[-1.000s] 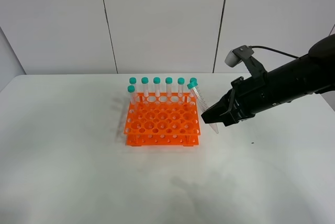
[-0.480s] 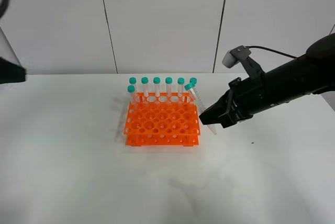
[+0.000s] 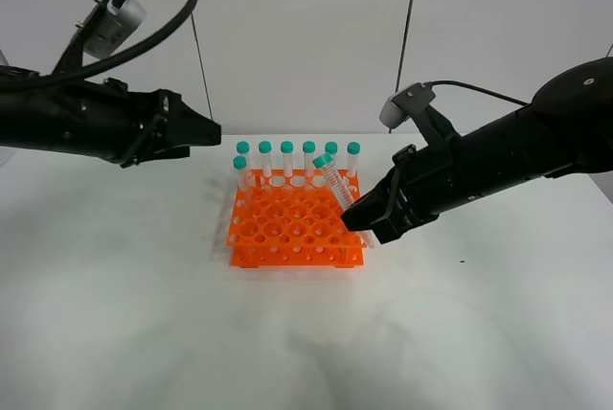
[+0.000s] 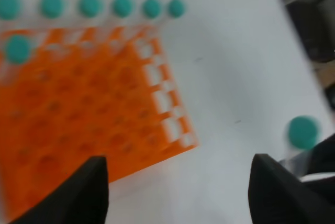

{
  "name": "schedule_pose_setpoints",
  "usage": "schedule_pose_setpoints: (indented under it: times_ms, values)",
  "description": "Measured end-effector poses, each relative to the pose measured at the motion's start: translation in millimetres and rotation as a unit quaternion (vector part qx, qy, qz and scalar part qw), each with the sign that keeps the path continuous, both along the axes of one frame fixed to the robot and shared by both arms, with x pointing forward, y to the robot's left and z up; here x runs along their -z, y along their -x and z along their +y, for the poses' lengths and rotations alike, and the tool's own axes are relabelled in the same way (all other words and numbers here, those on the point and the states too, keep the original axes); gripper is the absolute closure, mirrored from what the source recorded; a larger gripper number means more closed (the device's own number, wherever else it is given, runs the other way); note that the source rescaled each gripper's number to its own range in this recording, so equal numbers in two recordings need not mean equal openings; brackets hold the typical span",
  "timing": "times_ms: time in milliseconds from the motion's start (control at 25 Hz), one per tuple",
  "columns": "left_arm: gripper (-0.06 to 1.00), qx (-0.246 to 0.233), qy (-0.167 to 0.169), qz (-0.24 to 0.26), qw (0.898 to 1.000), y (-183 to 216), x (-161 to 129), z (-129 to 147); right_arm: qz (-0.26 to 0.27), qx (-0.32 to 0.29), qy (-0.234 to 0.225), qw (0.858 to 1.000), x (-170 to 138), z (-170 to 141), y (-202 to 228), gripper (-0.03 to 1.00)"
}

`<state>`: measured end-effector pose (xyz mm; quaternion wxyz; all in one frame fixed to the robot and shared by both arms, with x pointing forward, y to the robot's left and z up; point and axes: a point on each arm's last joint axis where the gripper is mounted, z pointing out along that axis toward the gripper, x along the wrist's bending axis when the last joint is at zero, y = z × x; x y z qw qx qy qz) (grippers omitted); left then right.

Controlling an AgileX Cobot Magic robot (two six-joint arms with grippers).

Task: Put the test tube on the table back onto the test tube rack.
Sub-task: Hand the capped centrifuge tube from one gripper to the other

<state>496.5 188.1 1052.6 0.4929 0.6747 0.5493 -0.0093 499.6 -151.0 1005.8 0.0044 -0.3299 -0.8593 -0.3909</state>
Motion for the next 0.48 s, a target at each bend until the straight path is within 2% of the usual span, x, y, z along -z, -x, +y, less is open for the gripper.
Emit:
schedule_pose_setpoints:
  times_ms: [280,360,480]
  values:
    - [0.03,0.033,0.079,-0.003,0.996,-9,17,-44,0.0,0.004,-0.003,1.0,0,0,0,0.94]
    - [0.03,0.038,0.088,-0.002,0.995,-11,24,-54,0.001,0.004,-0.004,1.0,0,0,0,0.94]
    - [0.03,0.051,0.084,0.004,0.995,-12,34,-64,0.001,0.004,-0.004,1.0,0,0,0,0.94]
